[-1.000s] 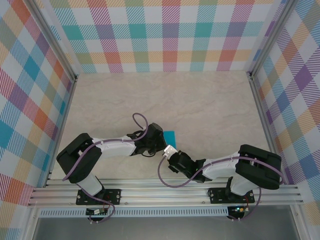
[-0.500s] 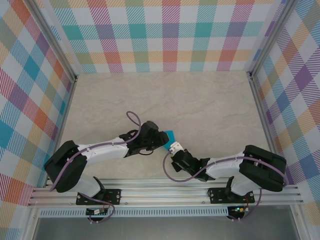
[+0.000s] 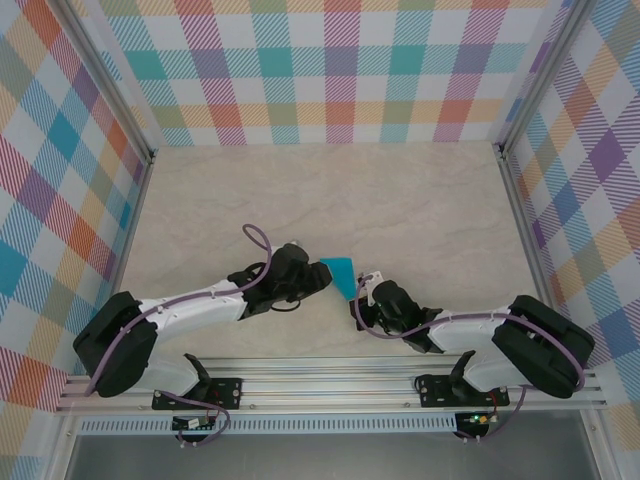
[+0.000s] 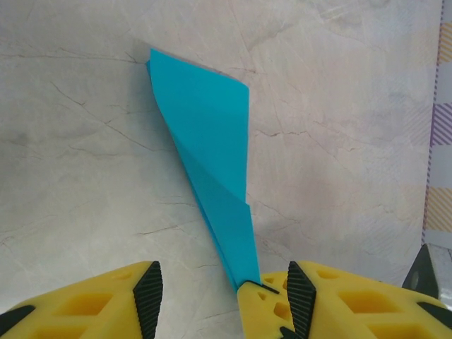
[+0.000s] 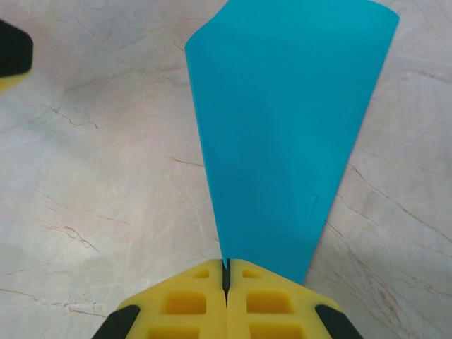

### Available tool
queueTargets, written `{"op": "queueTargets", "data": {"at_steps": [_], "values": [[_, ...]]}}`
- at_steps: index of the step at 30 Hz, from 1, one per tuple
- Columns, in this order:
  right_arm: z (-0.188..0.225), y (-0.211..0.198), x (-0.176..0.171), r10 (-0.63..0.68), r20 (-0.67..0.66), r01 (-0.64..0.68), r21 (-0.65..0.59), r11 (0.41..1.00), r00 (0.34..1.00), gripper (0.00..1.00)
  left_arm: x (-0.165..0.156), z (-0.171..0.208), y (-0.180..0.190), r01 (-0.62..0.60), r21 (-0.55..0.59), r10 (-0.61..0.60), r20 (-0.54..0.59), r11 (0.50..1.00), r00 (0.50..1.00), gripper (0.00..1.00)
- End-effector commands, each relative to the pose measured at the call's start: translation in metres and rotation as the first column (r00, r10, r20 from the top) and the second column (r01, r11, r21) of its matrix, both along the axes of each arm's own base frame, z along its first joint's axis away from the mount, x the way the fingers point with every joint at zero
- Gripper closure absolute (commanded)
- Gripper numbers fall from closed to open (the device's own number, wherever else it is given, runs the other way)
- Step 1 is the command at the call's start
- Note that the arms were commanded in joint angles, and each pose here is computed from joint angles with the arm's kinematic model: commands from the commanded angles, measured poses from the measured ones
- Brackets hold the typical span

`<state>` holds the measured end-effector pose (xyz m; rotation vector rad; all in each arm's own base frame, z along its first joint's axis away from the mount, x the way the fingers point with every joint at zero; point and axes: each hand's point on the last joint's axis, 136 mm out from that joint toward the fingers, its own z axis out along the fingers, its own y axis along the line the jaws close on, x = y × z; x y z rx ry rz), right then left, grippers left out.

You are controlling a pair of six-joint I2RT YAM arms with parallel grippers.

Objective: Fold a paper plane with a square sheet of paper (pick it up from the middle)
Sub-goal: Fold the wing for the fifth time at the center of the table.

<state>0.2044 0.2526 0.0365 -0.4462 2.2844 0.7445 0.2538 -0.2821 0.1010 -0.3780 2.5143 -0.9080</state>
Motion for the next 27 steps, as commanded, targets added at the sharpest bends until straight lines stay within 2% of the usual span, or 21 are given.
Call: {"op": "queueTargets", "data": {"at_steps": [1, 8, 14, 27], "values": [[0.006, 0.004, -0.003, -0.014, -0.069, 0.022, 0.12, 0.993, 0.998, 0.96, 0.003, -0.001, -0.008, 0.03, -0.033, -0.03, 0.002, 0.999, 1.0, 0.49], [-0.002, -0.007, -0.001, -0.082, -0.147, 0.106, 0.16, 0.981, 0.986, 0.97, 0.008, -0.004, -0.035, 0.097, -0.085, -0.097, -0.007, 0.992, 0.995, 0.46], [0.004, -0.01, 0.003, -0.122, -0.168, 0.155, 0.203, 0.967, 0.978, 0.96, 0.017, -0.011, -0.048, 0.11, -0.089, -0.112, -0.017, 0.99, 0.994, 0.39], [-0.008, -0.022, 0.0, -0.203, -0.377, 0.303, 0.226, 0.926, 0.904, 0.93, 0.022, -0.018, -0.073, 0.153, -0.159, -0.16, -0.031, 0.975, 0.987, 0.44]]}}
